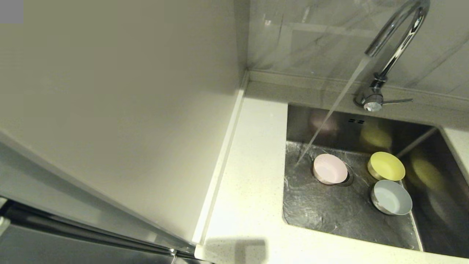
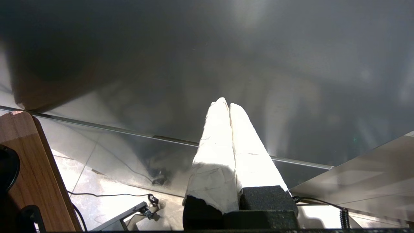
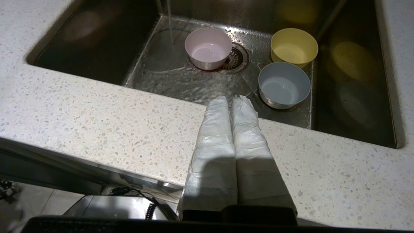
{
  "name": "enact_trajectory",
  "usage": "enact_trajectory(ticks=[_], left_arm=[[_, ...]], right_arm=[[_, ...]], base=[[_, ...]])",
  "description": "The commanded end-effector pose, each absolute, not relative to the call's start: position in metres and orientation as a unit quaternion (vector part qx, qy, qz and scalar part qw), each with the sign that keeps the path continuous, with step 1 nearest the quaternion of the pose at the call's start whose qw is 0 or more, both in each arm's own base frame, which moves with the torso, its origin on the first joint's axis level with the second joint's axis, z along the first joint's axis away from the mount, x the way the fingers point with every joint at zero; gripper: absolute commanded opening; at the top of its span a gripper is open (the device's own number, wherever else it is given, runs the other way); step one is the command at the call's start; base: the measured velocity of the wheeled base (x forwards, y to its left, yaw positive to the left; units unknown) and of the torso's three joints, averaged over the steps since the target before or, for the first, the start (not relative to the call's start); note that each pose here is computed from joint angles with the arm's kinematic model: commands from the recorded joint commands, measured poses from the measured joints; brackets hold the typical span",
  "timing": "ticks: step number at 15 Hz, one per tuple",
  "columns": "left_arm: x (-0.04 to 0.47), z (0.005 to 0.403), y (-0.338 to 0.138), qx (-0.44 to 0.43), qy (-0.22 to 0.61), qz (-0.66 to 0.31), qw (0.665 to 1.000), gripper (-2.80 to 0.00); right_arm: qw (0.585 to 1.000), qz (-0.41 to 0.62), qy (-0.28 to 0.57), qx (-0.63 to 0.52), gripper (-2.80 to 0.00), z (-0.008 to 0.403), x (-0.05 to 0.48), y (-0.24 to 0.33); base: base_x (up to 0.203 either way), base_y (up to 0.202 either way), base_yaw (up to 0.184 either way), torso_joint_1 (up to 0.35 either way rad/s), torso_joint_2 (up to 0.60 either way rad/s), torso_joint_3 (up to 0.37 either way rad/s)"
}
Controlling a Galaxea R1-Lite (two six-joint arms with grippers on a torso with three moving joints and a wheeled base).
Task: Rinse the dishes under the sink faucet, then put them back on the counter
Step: Turn off the faucet
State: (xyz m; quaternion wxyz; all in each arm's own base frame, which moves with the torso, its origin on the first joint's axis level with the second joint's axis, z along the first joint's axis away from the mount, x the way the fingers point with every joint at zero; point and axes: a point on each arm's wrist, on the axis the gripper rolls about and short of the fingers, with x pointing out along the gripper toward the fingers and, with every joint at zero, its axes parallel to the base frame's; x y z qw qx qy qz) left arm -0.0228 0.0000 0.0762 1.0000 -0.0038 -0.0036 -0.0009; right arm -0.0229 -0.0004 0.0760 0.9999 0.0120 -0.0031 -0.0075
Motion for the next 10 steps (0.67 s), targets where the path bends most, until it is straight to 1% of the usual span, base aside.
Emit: enact_trajectory(ticks=[1,10], left_arm=[[-0.0226,0.0754,0.0000,-0.004,-0.002,-0.001,1.000,-2.80],[-0.0226,0.0754,0.0000,-0.004,-0.002,-0.001,1.000,-2.80]], right_arm=[[1.000,-0.008,-0.002,0.012,-2.80,0.0760,-0.0228,-0.0004],[1.000,-0.008,-0.003,0.012,-2.80,0.0760,-0.0229,-0.0004]], base=[[0.000,0.000,0.000,0.000,0.00,0.000],[0.000,0.000,0.000,0.000,0.00,0.000]])
